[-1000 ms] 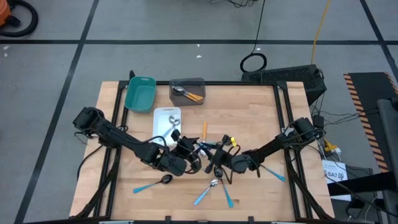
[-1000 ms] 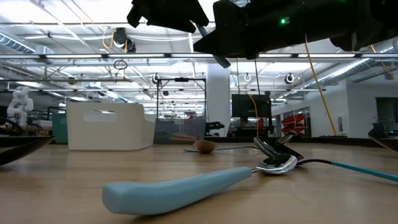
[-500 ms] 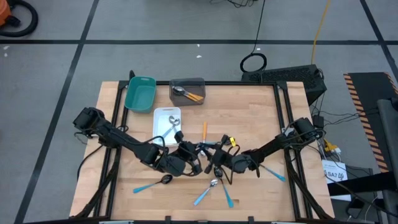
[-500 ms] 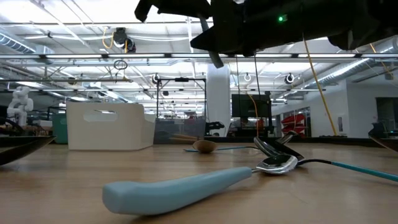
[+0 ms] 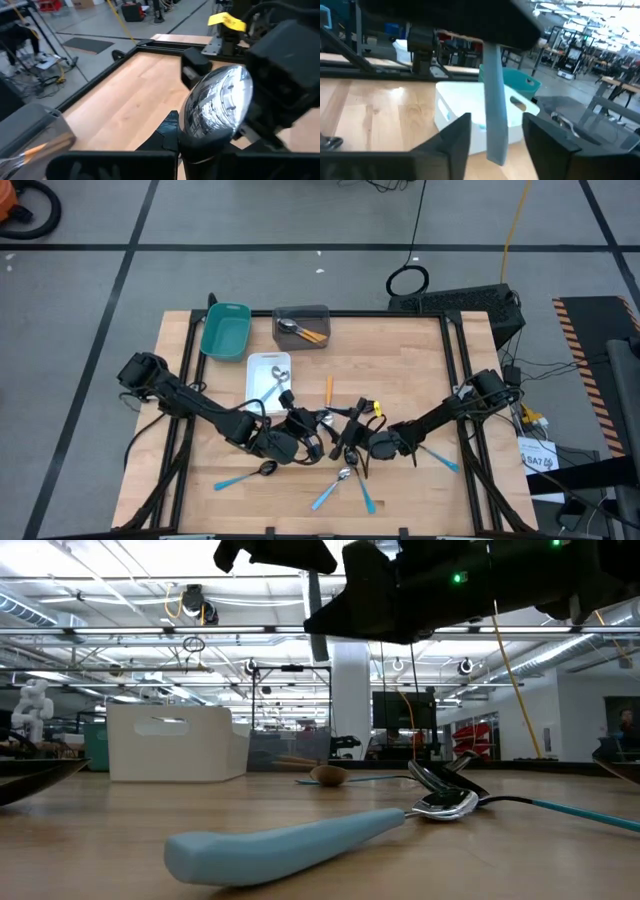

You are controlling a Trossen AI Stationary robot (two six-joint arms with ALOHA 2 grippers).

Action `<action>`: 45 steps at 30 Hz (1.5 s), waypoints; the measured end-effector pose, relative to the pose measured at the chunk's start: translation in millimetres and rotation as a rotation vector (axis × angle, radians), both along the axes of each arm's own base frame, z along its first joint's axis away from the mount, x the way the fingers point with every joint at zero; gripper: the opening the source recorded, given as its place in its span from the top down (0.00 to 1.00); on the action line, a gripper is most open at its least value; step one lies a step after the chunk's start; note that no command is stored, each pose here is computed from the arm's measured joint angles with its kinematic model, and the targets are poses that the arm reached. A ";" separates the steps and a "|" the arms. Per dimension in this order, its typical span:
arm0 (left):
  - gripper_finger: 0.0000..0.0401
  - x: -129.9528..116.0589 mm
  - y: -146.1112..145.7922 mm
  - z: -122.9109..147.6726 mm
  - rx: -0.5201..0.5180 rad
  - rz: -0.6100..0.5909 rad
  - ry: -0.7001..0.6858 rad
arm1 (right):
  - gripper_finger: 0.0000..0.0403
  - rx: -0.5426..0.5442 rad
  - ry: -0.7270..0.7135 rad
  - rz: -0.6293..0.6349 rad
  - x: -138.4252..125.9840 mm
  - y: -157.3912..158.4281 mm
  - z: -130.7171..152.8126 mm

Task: Sort silverware by color (type)
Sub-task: Put the light blue spoon into the white bin

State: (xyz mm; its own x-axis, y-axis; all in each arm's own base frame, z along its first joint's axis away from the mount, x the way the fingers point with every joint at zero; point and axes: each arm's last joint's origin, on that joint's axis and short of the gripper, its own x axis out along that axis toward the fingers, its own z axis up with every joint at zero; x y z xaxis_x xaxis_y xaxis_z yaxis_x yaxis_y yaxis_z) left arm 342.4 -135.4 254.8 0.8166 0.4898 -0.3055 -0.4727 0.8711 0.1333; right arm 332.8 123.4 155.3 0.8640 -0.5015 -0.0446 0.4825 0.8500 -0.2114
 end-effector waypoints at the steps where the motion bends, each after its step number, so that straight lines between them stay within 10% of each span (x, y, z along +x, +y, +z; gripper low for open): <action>1: 0.99 0.2 -0.3 0.0 -0.006 -0.009 0.000 | 0.53 0.008 0.007 0.000 -0.1 0.0 -1.5; 25: 0.99 -5.1 -7.3 43.7 -0.030 -0.092 0.229 | 0.36 0.050 0.130 0.020 -7.6 9.2 -19.7; 45: 0.99 -77.1 56.3 91.7 -0.094 0.067 0.457 | 0.36 -0.017 0.101 0.165 -30.8 48.3 9.1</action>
State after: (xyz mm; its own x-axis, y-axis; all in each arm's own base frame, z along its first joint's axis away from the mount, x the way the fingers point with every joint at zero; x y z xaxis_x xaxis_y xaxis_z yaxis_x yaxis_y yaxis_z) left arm 265.2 -79.1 346.5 0.5555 0.4899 -0.6719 -0.4398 0.8589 0.2626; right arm 302.0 171.7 164.4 0.9261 -0.3547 -0.1284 0.3123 0.9118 -0.2666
